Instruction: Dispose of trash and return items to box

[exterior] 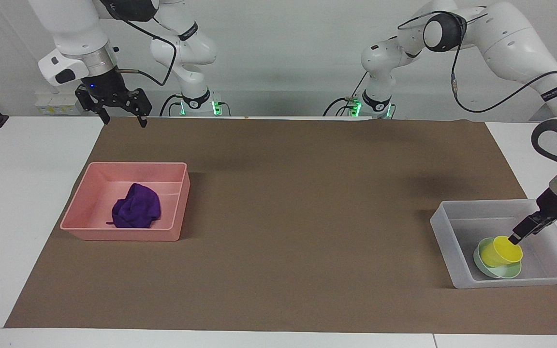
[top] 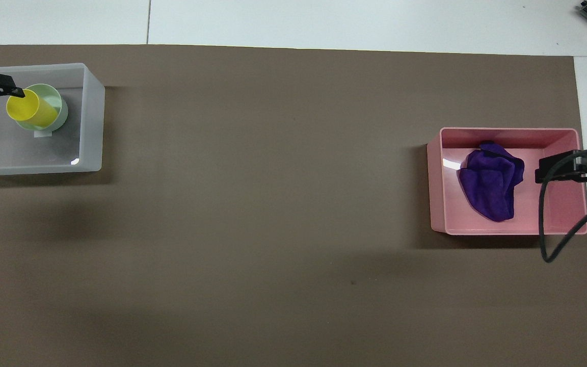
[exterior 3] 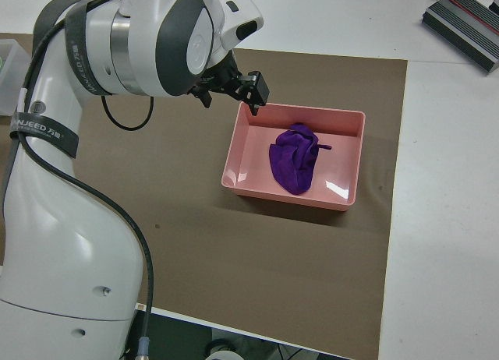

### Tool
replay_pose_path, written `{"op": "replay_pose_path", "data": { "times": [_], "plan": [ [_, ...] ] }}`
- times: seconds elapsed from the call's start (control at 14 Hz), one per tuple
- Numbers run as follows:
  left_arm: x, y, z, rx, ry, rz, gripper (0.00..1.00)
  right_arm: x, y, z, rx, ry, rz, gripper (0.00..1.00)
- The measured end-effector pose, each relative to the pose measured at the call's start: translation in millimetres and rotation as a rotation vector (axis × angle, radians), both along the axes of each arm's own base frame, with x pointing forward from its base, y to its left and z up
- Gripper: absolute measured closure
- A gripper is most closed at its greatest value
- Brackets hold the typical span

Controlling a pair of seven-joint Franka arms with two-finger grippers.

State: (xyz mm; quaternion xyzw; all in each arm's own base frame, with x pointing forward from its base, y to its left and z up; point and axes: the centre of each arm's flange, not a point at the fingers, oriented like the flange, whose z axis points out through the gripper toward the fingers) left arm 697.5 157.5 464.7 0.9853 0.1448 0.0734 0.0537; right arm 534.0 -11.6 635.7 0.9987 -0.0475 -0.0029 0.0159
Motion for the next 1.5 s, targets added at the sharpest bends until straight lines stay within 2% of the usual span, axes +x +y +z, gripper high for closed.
{"op": "replay_pose_path", "data": {
  "times": [0.21,0.29,0.43,0.64,0.71,0.93,1.07,1.29,1.5],
  "plan": [
    [-34.5,-69.3,49.8,0.043,0.181,-0.131,0.0,0.0,0.4,-1.0,0.0,0.002,0.001,0.0],
    [-43.9,-99.0,63.0,0.045,0.213,-0.172,0.0,0.0,0.4,-1.2,0.0,0.002,0.001,0.0],
    [-61.1,-156.3,83.2,0.062,0.212,-0.214,0.0,0.0,0.4,-1.8,0.0,0.003,0.001,0.0],
    [-91.5,-197.3,80.5,0.087,0.113,-0.203,0.0,0.0,0.4,-1.9,0.0,0.003,0.001,0.0],
    [-105.1,-197.7,75.6,0.09,0.115,-0.203,0.0,0.0,0.4,-2.0,0.0,0.004,0.001,0.0],
    [-136.1,-198.6,83.6,0.133,0.226,-0.224,0.0,0.0,0.4,-2.1,0.0,0.004,0.001,0.0],
    [-143.2,-214.9,104.5,0.154,0.218,-0.254,0.0,0.0,0.4,-2.2,0.0,0.004,0.001,0.0],
    [-145.2,-232.4,121.8,0.069,0.191,-0.265,0.0,0.0,0.1,-2.2,0.0,0.004,0.0,0.0],
    [-143.5,-231.1,136.7,0.058,0.16,-0.257,0.0,0.0,-1.8,-2.2,0.0,0.004,-0.003,0.0]
  ]
}}
